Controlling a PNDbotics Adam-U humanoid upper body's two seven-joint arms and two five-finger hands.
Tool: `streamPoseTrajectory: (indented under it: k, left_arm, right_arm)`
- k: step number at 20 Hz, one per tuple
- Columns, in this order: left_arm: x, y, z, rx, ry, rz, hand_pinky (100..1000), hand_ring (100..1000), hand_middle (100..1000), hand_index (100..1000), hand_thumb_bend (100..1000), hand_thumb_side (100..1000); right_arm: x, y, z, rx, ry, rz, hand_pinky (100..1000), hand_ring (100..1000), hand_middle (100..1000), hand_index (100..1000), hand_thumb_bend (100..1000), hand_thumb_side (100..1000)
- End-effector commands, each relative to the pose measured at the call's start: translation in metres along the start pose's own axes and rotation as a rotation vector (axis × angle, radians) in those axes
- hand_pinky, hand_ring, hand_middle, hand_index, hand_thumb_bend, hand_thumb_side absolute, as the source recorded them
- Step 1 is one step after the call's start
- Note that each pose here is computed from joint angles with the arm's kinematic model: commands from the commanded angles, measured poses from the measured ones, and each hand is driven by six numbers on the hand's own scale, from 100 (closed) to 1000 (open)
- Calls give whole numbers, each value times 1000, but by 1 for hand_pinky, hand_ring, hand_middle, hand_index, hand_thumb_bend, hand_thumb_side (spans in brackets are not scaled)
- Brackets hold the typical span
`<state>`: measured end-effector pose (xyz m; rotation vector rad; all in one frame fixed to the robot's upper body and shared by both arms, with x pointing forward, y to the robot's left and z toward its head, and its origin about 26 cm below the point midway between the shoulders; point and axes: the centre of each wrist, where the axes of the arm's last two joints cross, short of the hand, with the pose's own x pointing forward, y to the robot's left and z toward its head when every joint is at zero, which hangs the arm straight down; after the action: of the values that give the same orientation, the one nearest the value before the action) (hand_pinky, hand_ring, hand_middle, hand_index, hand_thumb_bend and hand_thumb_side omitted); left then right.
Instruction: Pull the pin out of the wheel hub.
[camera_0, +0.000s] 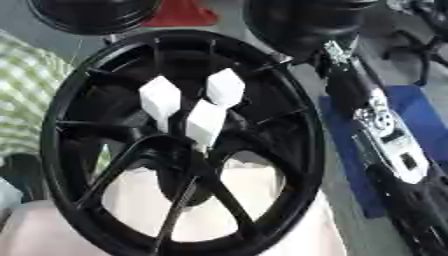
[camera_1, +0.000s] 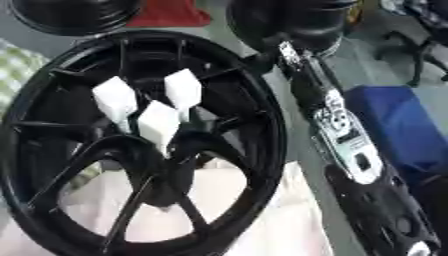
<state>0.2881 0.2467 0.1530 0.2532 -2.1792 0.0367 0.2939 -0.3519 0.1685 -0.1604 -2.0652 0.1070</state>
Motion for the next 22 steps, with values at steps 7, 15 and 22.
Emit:
streamPoseTrajectory:
  k: [7, 15, 22]
  left_arm:
    - [7, 6, -4, -2, -37, -22, 839, 550, 625, 775, 406, 646]
    - [21, 23, -23, -164, -210, -212, 825, 536, 611, 773, 416, 610]
    - [36, 35, -39, -381, -332, -447, 817, 560, 631, 788, 433, 610]
  right_arm:
    - [8, -4, -2, 1, -25, 12, 1000, 677, 521, 717, 100, 747]
    - [12, -8, -2, 8, -32, 42, 1000, 679, 521, 718, 100, 746]
    - [15, -15, 2, -31, -37, 59, 1000, 682, 523, 720, 100, 752]
